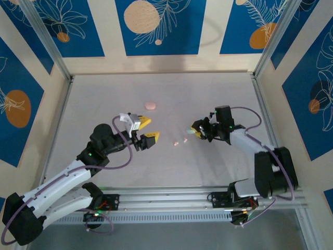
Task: Insert the wireless bluetooth earbuds into the charging case
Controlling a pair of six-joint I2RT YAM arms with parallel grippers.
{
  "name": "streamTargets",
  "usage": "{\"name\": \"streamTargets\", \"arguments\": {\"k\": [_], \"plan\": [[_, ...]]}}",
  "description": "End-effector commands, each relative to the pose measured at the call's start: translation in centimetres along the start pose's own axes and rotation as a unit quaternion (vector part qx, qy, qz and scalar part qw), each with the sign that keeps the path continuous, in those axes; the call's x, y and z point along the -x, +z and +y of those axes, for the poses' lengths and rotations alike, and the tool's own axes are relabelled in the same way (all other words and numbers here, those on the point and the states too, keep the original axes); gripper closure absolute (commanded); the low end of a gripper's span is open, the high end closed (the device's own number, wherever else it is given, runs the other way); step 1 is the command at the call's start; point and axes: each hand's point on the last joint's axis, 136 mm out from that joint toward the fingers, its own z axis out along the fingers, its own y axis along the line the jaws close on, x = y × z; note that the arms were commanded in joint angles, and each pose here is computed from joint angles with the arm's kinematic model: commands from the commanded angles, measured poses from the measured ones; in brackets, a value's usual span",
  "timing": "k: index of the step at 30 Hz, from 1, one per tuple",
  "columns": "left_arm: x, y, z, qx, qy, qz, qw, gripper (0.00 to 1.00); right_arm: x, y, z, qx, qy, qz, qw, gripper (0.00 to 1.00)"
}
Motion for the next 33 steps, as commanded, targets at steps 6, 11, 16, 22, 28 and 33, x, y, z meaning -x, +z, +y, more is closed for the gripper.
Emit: {"name": "streamTargets", "arguments": {"k": [6, 11, 16, 22, 28, 33], "plan": [[1.8, -0.9, -0.2, 0.016, 0.027, -0.014, 0.999, 0.26, 4.3, 4.5, 1.5, -0.057, -0.046, -0.003, 0.997, 0.86], [1.6, -1.1, -0.2, 0.020, 0.036, -0.010, 0.999, 0.26, 5.6, 7.8, 1.2, -0.079, -0.043, 0.013, 0.996, 0.84], [1.4, -1.2, -0.2, 0.019, 0.044, -0.003, 0.999, 0.25, 5.8, 9.7, 0.2, -0.106, -0.042, 0.027, 0.993, 0.81], [1.2, -1.0, -0.1, 0.019, 0.047, 0.001, 0.999, 0.25, 5.3, 9.5, -1.5, -0.143, -0.047, 0.019, 0.988, 0.75], [1.0, -0.8, -0.1, 0.017, 0.039, 0.006, 0.999, 0.25, 5.5, 8.2, -1.9, -0.167, -0.064, 0.005, 0.984, 0.66], [1.1, -0.8, 0.0, 0.021, 0.036, 0.005, 0.999, 0.24, 5.7, 7.5, -1.7, -0.177, -0.076, -0.001, 0.981, 0.58]]}}
